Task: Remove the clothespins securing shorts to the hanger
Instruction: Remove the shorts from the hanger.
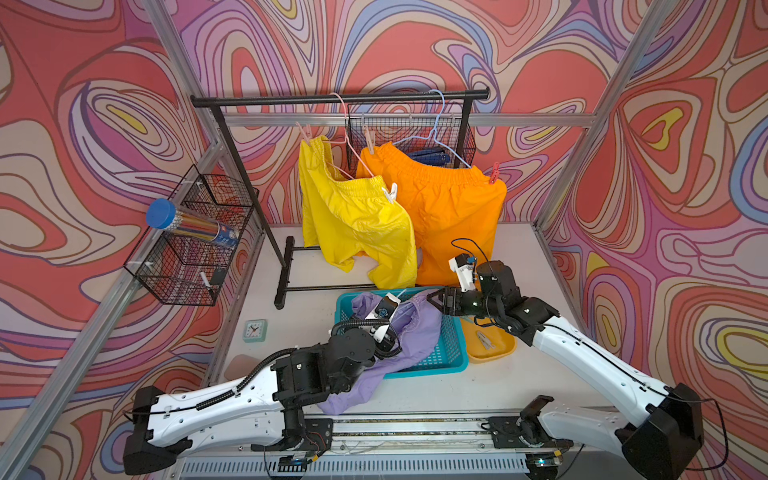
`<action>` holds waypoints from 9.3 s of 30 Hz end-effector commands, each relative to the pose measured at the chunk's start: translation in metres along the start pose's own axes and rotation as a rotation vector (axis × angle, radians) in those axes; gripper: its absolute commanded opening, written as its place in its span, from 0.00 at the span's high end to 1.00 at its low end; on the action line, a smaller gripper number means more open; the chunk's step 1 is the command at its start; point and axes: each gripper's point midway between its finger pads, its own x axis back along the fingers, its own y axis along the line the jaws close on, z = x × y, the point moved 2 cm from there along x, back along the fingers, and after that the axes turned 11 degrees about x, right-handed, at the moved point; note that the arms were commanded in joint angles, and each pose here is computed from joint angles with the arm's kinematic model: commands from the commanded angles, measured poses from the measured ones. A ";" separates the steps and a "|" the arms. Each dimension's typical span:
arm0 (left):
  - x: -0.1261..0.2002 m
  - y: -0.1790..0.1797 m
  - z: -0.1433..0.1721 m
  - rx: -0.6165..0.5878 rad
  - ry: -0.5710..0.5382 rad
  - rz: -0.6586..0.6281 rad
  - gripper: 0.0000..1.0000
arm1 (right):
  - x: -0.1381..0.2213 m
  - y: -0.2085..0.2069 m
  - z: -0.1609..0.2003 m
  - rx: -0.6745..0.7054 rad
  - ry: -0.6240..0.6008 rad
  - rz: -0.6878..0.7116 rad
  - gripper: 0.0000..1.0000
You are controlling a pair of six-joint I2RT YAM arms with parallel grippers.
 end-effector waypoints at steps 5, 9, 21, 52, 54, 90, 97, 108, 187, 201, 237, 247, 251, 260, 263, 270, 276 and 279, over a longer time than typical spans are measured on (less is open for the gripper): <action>0.001 0.003 -0.021 0.051 -0.038 -0.025 1.00 | -0.019 0.006 0.016 0.026 0.072 -0.010 0.53; 0.002 0.004 -0.024 0.055 -0.044 -0.025 1.00 | -0.032 0.003 0.023 0.016 0.118 0.010 0.58; 0.002 0.003 -0.023 0.044 -0.036 -0.021 1.00 | -0.044 0.013 0.019 0.044 0.118 0.015 0.61; 0.031 0.004 0.034 -0.011 0.167 0.156 1.00 | -0.045 -0.024 -0.032 -0.043 0.064 0.354 1.00; 0.030 0.000 0.039 -0.028 0.201 0.174 1.00 | -0.042 -0.022 -0.036 -0.054 0.051 0.348 1.00; 0.069 -0.023 0.039 0.051 0.235 0.477 1.00 | -0.074 -0.064 -0.007 -0.168 0.103 0.386 1.00; 0.069 -0.035 0.032 0.043 0.224 0.536 1.00 | -0.081 -0.053 -0.010 -0.172 0.085 0.310 1.00; 0.054 -0.057 0.028 -0.004 0.260 0.565 1.00 | -0.064 -0.022 -0.043 -0.151 -0.001 0.230 1.00; -0.012 -0.006 -0.039 0.099 -0.104 0.113 1.00 | 0.010 0.100 -0.003 0.167 -0.138 -0.568 0.69; -0.015 -0.014 -0.042 0.129 -0.104 0.147 1.00 | -0.010 0.101 0.003 0.196 -0.091 -0.518 0.69; 0.039 0.020 -0.011 0.251 0.069 0.182 0.00 | 0.048 0.129 -0.056 0.188 -0.389 -0.503 1.00; 0.041 0.016 0.003 0.249 0.127 0.207 0.00 | 0.085 0.127 -0.069 0.180 -0.498 -0.438 1.00; 0.038 0.013 0.009 0.236 0.166 0.208 0.00 | 0.091 0.117 -0.068 0.155 -0.528 -0.386 1.00; 0.027 -0.003 0.026 0.210 0.262 0.231 0.00 | 0.103 0.076 -0.057 0.036 -0.635 -0.201 1.00; 0.026 -0.009 0.029 0.212 0.289 0.258 0.00 | 0.101 0.062 -0.054 0.003 -0.640 -0.130 1.00; 0.022 -0.027 0.048 0.190 0.438 0.308 0.00 | 0.098 0.005 -0.042 -0.129 -0.620 0.207 1.00; 0.021 -0.040 0.075 0.193 0.580 0.329 0.00 | 0.114 -0.031 -0.036 -0.147 -0.603 0.486 1.00; 0.022 -0.044 0.088 0.197 0.653 0.338 0.00 | 0.122 -0.037 -0.038 -0.119 -0.594 0.568 1.00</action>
